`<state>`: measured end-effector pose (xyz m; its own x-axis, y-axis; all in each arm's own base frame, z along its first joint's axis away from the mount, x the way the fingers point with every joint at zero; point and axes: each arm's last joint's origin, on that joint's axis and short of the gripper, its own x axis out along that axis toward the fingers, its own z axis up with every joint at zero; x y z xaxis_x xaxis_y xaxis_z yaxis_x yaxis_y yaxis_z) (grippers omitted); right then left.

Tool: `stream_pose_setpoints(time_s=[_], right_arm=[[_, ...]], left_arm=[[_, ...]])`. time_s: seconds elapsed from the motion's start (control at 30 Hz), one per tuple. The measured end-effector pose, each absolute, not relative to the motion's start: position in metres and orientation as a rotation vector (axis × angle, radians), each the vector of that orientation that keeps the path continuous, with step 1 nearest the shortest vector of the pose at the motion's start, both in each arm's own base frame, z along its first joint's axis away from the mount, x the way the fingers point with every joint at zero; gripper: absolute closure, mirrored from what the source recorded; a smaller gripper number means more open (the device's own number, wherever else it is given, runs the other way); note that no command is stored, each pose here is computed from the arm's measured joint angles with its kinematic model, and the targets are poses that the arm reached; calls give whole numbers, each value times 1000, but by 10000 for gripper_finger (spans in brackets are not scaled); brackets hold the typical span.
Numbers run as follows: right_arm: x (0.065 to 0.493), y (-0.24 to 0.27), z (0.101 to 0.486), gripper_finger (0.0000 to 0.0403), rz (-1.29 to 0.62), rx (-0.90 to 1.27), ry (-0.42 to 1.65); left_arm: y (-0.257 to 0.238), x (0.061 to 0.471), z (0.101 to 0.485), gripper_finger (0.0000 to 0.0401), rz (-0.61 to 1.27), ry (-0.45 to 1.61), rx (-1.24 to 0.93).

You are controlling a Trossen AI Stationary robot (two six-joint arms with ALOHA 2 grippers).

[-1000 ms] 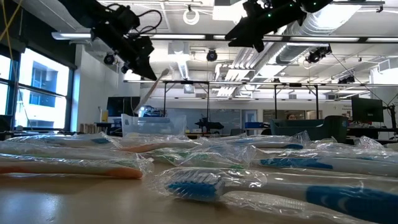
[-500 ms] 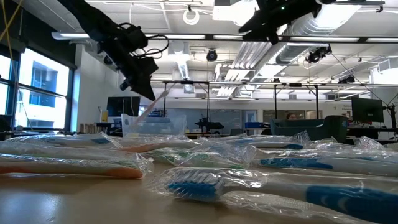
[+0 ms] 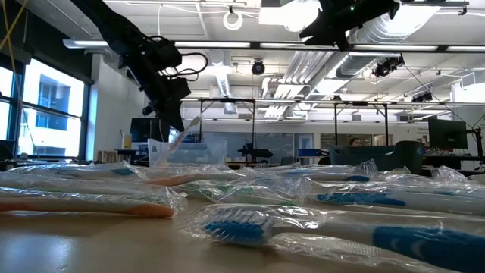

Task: Pick & Place Toothbrushes
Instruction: Put the orange toothbrush into the transparent bin

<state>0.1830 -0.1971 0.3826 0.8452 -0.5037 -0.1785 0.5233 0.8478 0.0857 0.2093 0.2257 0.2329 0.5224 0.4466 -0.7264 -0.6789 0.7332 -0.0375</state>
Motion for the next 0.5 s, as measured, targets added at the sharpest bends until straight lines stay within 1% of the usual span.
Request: stream_pose_setpoints(time_s=[0.13, 0.23, 0.5], right_arm=[[182, -198, 383, 218, -548, 134, 151], [182, -198, 383, 218, -547, 133, 150], [182, -198, 383, 218, -547, 133, 150]], left_arm=[[228, 212, 230, 399, 677, 749, -327], [228, 215, 231, 389, 669, 738, -313], [229, 216, 233, 321, 655, 704, -314]])
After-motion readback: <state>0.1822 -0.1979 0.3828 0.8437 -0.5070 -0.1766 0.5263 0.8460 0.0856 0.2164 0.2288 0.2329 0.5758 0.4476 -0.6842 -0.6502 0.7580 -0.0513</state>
